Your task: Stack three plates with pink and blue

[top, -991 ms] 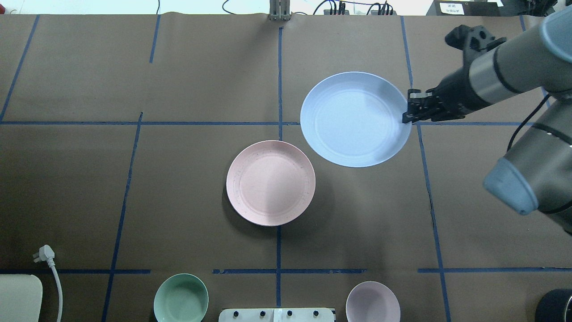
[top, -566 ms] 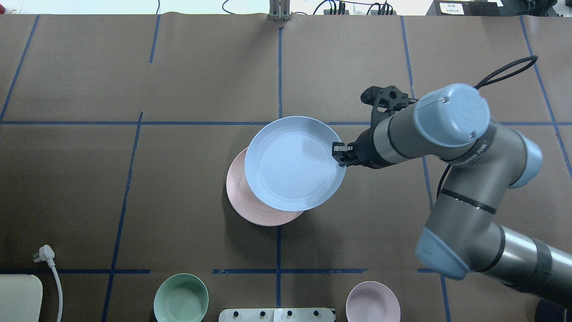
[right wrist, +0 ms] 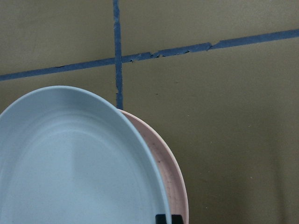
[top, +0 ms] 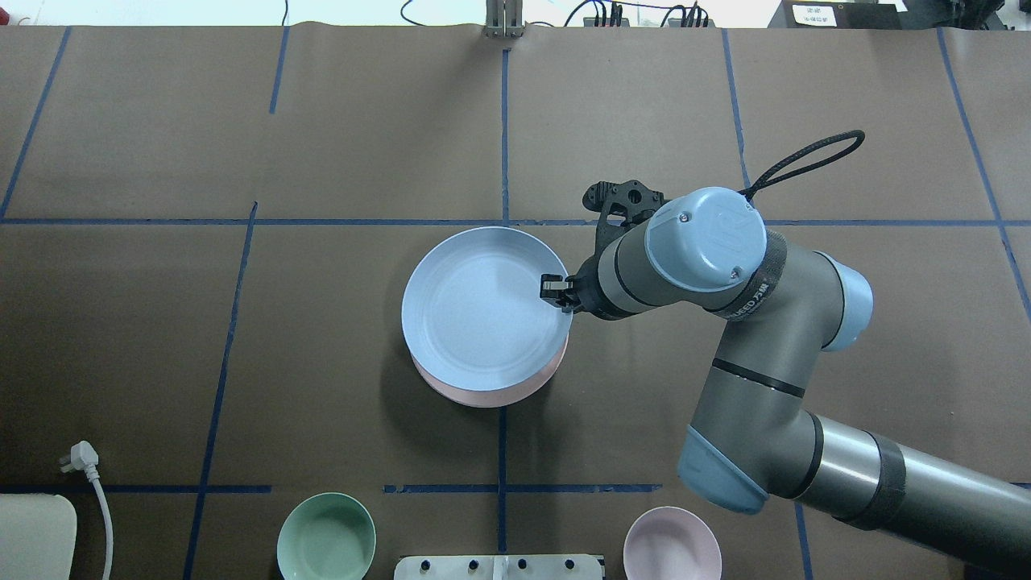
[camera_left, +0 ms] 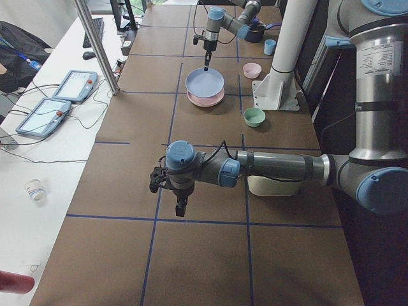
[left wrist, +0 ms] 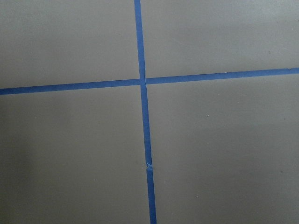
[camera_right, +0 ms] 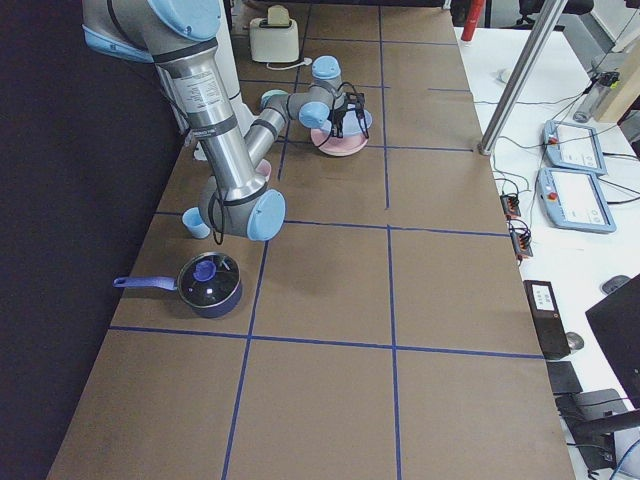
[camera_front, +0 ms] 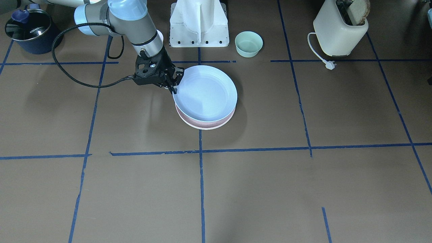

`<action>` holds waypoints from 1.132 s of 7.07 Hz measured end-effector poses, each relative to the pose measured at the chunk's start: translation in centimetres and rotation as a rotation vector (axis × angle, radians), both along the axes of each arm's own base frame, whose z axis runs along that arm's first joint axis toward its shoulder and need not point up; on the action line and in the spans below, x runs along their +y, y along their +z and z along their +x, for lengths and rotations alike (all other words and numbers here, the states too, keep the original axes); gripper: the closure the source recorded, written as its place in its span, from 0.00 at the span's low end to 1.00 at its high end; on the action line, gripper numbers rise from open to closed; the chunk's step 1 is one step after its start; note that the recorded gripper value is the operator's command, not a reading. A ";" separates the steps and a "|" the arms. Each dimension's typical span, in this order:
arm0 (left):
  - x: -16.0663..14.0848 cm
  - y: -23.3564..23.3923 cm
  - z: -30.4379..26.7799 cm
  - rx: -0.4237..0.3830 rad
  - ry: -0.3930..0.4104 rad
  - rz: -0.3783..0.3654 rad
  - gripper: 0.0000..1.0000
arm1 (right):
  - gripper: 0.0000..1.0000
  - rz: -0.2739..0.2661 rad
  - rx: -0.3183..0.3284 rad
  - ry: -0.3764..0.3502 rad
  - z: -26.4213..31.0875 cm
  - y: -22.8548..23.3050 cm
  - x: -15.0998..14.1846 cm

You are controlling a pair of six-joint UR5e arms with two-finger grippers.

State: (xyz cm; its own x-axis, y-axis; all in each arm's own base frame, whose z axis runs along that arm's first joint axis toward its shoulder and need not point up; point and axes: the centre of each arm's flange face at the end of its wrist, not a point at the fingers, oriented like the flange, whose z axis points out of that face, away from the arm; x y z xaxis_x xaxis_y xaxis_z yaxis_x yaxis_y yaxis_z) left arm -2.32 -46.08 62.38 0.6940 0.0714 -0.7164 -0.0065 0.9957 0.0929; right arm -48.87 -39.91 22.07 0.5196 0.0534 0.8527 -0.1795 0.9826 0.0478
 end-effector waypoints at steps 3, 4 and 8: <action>0.0 0.0 0.0 0.001 0.000 0.004 0.00 | 0.00 0.000 0.002 -0.001 -0.1 0.2 0.1; 0.0 0.0 0.0 0.002 -0.001 0.003 0.00 | 0.00 -0.001 0.006 0.002 0.1 0.3 -0.2; 0.1 0.3 -0.1 -0.008 -0.002 -0.005 0.00 | 0.00 0.085 0.194 -0.061 10.3 6.9 -6.5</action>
